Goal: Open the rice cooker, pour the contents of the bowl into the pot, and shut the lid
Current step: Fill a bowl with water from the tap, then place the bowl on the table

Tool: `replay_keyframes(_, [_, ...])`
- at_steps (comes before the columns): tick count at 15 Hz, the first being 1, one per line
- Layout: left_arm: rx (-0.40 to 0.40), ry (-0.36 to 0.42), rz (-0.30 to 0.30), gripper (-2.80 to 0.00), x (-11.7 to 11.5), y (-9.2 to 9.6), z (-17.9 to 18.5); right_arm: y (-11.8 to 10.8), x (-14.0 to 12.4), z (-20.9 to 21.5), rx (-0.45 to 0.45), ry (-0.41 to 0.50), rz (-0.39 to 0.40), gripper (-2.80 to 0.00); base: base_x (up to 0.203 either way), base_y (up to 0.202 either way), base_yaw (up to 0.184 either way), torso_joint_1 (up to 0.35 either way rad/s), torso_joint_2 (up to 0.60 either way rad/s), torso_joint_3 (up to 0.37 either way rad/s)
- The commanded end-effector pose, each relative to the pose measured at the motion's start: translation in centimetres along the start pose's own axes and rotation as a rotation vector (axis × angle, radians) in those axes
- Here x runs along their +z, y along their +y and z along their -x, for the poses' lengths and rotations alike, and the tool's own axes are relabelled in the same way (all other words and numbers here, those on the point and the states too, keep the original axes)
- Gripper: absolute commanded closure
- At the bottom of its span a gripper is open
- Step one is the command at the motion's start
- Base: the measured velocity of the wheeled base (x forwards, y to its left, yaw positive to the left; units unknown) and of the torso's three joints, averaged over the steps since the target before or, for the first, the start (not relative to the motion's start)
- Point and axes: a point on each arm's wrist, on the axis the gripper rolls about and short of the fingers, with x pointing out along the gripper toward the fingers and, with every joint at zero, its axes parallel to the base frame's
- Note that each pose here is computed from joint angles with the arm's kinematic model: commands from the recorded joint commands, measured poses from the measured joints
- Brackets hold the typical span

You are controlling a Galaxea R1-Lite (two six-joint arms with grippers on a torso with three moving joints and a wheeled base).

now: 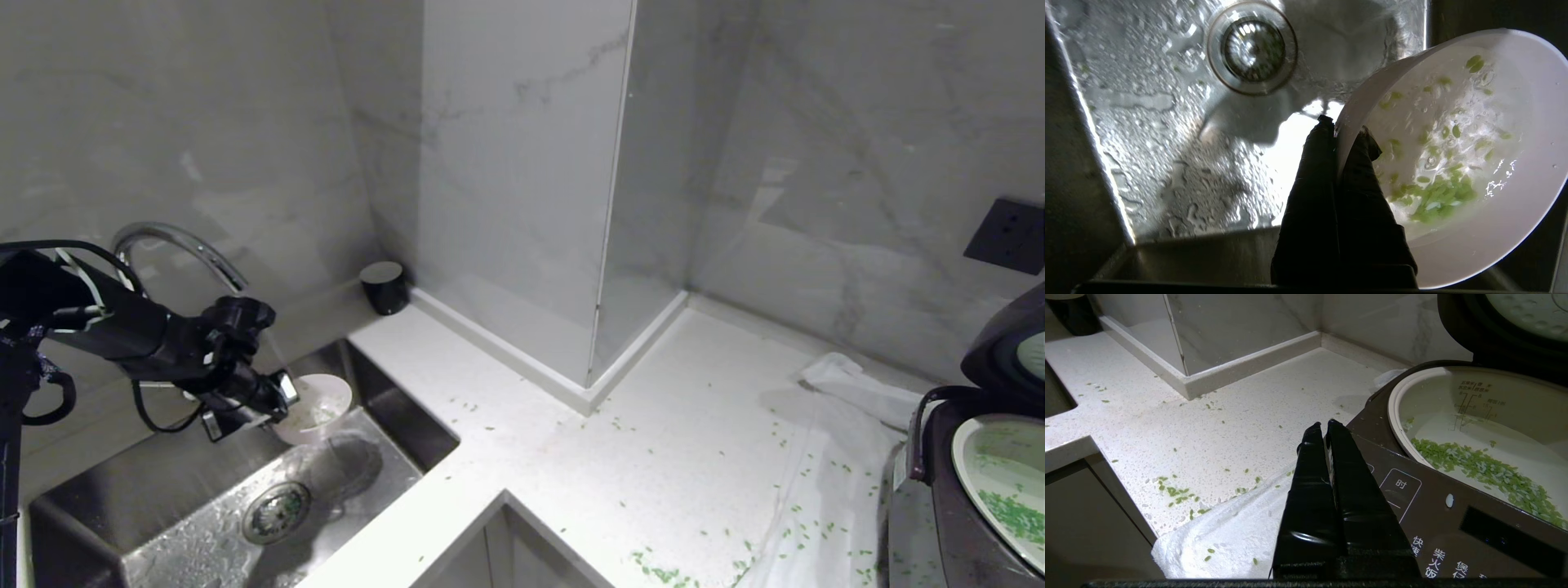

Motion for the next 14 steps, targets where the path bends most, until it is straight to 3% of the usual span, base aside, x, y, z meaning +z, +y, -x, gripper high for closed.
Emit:
replay_keyframes(1, [-0.028,0.014,-0.021,0.00,-1.3,-1.1,1.3,0.0,0.0,0.0,0.001,0.002,0.002,0.00,0.000,0.000,0.000,0.000,0.00,0.000])
replay_keyframes(6, [-0.107,0.011,-0.100,0.00,-4.0,-4.9,4.1,0.0,0.0,0.0,0.001,0.000,0.002,0.00,0.000,0.000,0.000,0.000,0.00,0.000])
replay_keyframes(9, [-0.156,0.028,-0.201,0.00,-7.1,-8.1,5.3,0.0,0.0,0.0,0.001,0.000,0.001,0.00,0.000,0.000,0.000,0.000,0.00,0.000])
replay_keyframes(14, [-0.270,0.033,-0.298,0.00,-11.2,-13.8,6.9,0.0,0.0,0.0,0.001,0.001,0.002,0.00,0.000,0.000,0.000,0.000,0.00,0.000])
